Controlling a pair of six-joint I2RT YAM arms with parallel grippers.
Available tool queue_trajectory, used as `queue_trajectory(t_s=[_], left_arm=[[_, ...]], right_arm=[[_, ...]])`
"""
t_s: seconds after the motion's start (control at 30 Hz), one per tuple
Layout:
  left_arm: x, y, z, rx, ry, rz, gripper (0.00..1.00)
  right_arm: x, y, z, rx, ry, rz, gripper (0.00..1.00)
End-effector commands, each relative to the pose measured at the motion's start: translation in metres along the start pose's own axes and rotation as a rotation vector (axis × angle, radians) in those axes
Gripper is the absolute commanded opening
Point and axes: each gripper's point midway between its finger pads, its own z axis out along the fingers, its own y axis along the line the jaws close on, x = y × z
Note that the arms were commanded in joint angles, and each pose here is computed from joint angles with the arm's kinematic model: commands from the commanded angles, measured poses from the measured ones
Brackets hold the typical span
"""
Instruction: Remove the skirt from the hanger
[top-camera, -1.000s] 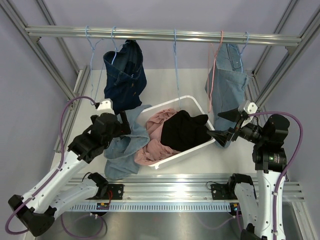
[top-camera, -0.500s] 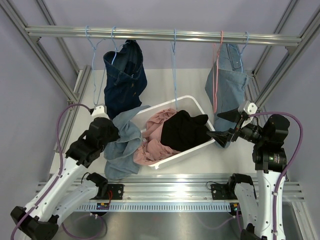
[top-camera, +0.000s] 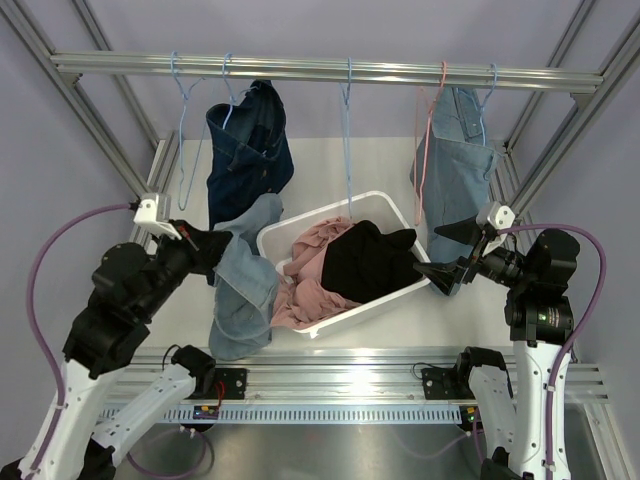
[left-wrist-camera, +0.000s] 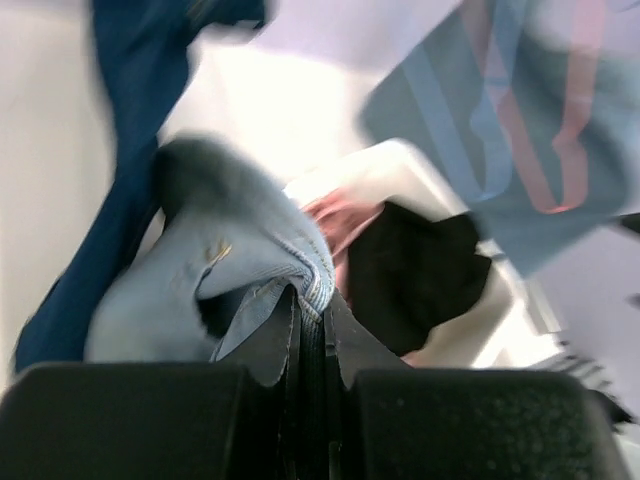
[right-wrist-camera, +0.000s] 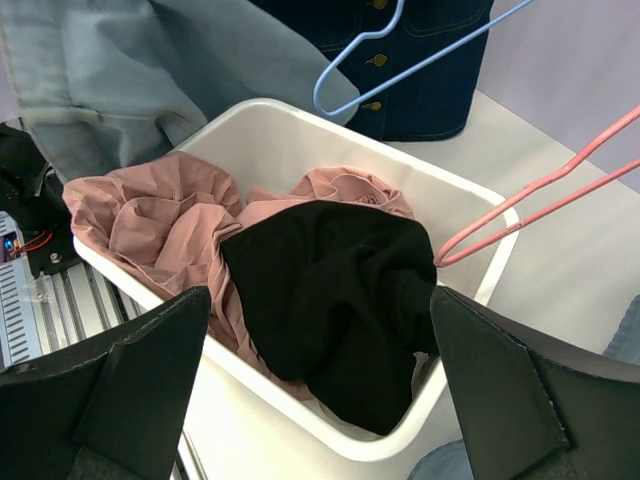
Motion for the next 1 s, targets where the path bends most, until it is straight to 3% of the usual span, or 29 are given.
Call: queue_trajectory(t_s=[0.0, 0.13, 0.43, 0.73, 0.97], left_arm=[[-0.070, -0.067, -0.022, 0.276, -0.176, 0.062, 0.00], [-0.117, -0.101, -0.032, 0.382, -0.282, 0.089, 0.00], [-0.202, -0.178, -0.038, 0.619, -0.401, 0.070, 0.00], [-0.255, -0.219, -0.042, 0.776, -0.517, -0.008, 0.00], [-0.280, -0.236, -0.042, 0.848, -0.544, -0.107, 0.00]], right_arm=[[-0.004, 0.003, -0.001, -0.011, -0.013, -0.010, 0.99], [-0.004, 0.002, -0.001, -0.007, -0.012, -0.010, 0.99], [-0.004, 0.002, -0.001, -0.005, -0.012, -0.009, 0.99], [-0.004, 0.000, -0.001, 0.000, -0.009, -0.009, 1.00], [-0.004, 0.000, -0.002, 0.005, -0.009, -0.013, 0.99]])
